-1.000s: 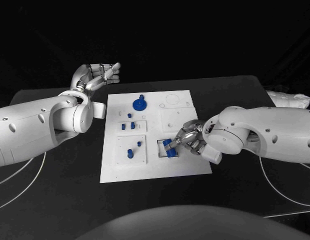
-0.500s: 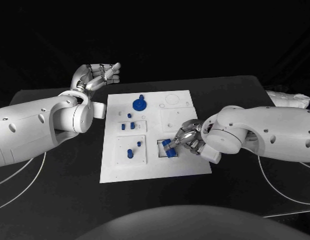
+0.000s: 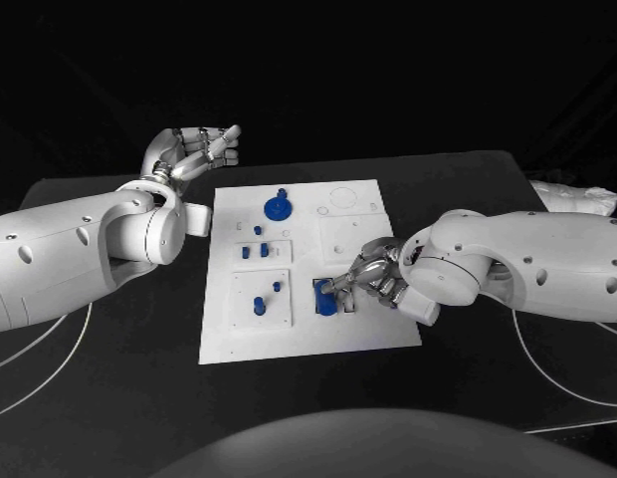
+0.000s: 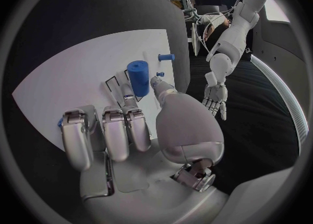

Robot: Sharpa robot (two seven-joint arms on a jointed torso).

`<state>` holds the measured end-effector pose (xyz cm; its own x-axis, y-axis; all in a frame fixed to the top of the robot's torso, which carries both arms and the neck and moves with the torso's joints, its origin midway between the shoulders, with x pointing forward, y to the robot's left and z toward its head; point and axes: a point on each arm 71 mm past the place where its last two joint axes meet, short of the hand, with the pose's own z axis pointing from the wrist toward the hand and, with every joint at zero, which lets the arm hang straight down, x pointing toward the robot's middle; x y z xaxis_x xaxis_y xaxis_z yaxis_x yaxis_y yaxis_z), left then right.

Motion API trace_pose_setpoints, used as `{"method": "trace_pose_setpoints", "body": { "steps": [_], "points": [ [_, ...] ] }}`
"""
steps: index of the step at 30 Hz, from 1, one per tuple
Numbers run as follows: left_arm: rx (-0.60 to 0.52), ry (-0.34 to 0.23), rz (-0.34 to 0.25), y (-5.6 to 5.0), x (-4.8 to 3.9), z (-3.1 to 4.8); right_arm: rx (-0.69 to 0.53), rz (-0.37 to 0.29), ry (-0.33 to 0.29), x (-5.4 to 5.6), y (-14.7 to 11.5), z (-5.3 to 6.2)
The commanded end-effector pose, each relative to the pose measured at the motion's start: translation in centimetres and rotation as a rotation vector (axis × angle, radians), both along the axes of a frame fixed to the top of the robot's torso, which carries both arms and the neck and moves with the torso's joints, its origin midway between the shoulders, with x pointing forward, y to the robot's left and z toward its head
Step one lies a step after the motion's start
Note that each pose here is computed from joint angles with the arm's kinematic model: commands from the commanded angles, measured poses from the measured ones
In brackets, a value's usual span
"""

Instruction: Assemble the parts on the task board

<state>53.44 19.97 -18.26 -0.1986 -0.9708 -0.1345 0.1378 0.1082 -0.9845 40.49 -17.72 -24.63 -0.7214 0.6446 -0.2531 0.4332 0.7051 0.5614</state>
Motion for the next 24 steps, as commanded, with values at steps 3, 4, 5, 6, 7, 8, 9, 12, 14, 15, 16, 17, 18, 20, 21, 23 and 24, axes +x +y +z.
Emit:
{"method": "trace_pose_setpoints", "body": {
  "steps": [3,4,5,6,7,8,9,12,14,15,16,17,18,20,21,23,24],
  "points": [
    [-0.008,-0.002,-0.018,-0.3,-0.05,0.07,-0.023,0.031,0.022,-0.4,0.2,-0.5],
    [-0.008,-0.002,-0.018,-0.3,-0.05,0.07,-0.025,0.033,0.023,-0.4,0.2,-0.5],
    [-0.008,-0.002,-0.018,-0.3,-0.05,0.07,-0.026,0.034,0.023,-0.4,0.3,-0.5],
    [-0.008,-0.003,-0.018,-0.3,-0.04,0.07,-0.026,0.034,0.023,-0.4,0.3,-0.5],
    [-0.008,-0.002,-0.018,-0.3,-0.04,0.07,-0.027,0.034,0.022,-0.4,0.3,-0.5],
    [-0.008,-0.002,-0.018,-0.3,-0.04,0.07,-0.027,0.033,0.020,-0.4,0.3,-0.5],
    [-0.008,-0.002,-0.018,-0.3,-0.04,0.07,-0.027,0.031,0.017,-0.4,0.2,-0.5],
    [-0.008,-0.002,-0.018,-0.3,-0.03,0.06,-0.025,0.022,0.003,-0.3,0.2,-0.4],
    [-0.008,-0.002,-0.019,-0.3,-0.02,0.06,-0.023,0.014,-0.014,-0.3,0.1,-0.3],
    [-0.008,-0.002,-0.019,-0.3,-0.01,0.06,-0.023,0.011,-0.027,-0.3,0.0,-0.2],
    [-0.008,-0.001,-0.018,-0.3,-0.01,0.06,-0.023,0.008,-0.043,-0.3,-0.1,-0.1],
    [-0.008,-0.001,-0.018,-0.3,0.00,0.06,-0.024,0.006,-0.059,-0.3,-0.2,0.0],
    [-0.008,-0.001,-0.019,-0.3,0.00,0.06,-0.024,0.005,-0.072,-0.3,-0.2,0.1],
    [-0.008,-0.001,-0.019,-0.3,0.00,0.05,-0.028,0.006,-0.102,-0.3,-0.4,0.4],
    [-0.008,-0.001,-0.019,-0.3,0.00,0.05,-0.032,0.009,-0.119,-0.3,-0.5,0.6],
    [-0.008,0.000,-0.019,-0.3,0.01,0.05,-0.040,0.018,-0.147,-0.4,-0.7,1.0],
    [-0.008,0.000,-0.019,-0.3,0.02,0.04,-0.046,0.024,-0.163,-0.4,-0.9,1.3]
  ]
}}
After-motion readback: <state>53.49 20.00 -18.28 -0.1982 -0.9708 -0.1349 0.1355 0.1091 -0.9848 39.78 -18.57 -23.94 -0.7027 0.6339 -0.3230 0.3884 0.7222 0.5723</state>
